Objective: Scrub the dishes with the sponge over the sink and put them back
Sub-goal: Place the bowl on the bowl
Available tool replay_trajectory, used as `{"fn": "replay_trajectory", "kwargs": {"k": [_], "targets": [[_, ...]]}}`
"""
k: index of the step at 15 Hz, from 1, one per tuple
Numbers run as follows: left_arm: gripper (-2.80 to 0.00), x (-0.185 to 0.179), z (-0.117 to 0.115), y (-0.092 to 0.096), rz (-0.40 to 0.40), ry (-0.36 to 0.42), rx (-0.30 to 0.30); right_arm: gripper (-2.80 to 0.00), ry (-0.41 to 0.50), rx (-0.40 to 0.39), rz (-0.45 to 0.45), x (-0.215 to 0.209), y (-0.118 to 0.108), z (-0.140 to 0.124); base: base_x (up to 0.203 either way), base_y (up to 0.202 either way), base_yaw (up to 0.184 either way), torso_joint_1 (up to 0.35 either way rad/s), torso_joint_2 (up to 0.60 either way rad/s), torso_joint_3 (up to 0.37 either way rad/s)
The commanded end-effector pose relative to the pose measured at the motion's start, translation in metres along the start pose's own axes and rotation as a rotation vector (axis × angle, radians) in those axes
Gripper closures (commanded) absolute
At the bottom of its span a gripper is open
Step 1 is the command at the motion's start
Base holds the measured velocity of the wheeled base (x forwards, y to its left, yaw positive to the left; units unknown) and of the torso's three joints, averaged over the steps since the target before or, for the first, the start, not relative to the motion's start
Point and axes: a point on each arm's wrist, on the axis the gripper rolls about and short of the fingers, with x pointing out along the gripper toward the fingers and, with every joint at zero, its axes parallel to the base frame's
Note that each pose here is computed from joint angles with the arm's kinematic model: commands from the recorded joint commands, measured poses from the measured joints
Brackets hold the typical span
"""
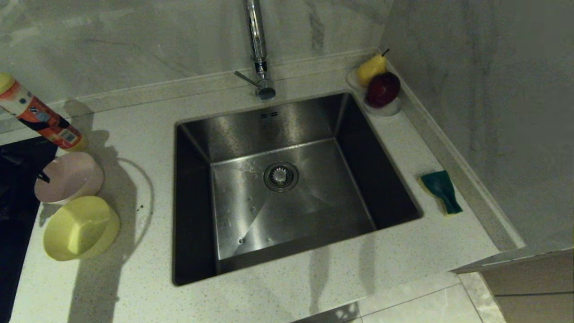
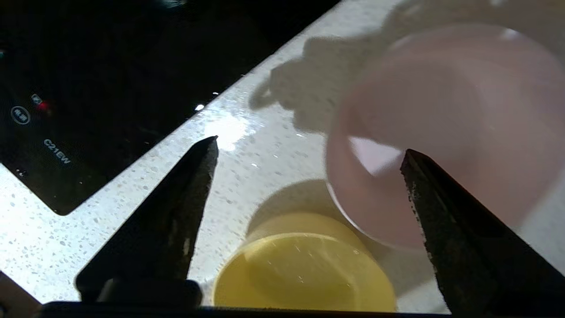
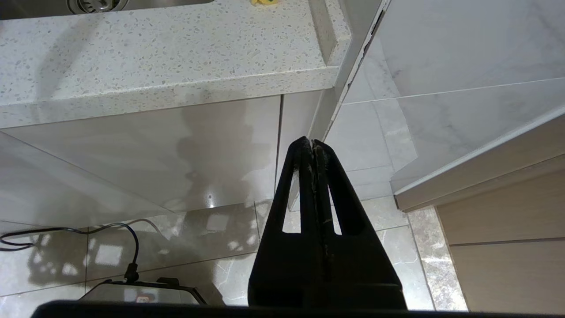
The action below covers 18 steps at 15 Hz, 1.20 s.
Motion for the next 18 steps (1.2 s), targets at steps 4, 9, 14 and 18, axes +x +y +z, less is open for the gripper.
{"fn": "replay_trajectory", "kwargs": {"k": [4,9,14,18], "targets": [[-2.80,0.021,-0.002,0.007,0.034,0.062,-0.044,0.00,0.002,0.000,0.001,0.000,0.000,0.000,0.000,0.000,0.000,0.000,0.00,0.000],[-2.80,0.036,-0.007,0.010,0.050,0.113,-0.059,0.00,0.002,0.000,0.001,0.000,0.000,0.000,0.000,0.000,0.000,0.000,0.00,0.000],[-2.80,0.046,-0.008,0.010,0.052,0.134,-0.075,0.00,0.002,0.000,0.001,0.000,0.000,0.000,0.000,0.000,0.000,0.000,0.00,0.000],[-2.80,0.052,-0.008,0.010,0.060,0.143,-0.077,0.00,0.002,0.000,0.001,0.000,0.000,0.000,0.000,0.000,0.000,0.000,0.00,0.000]]}}
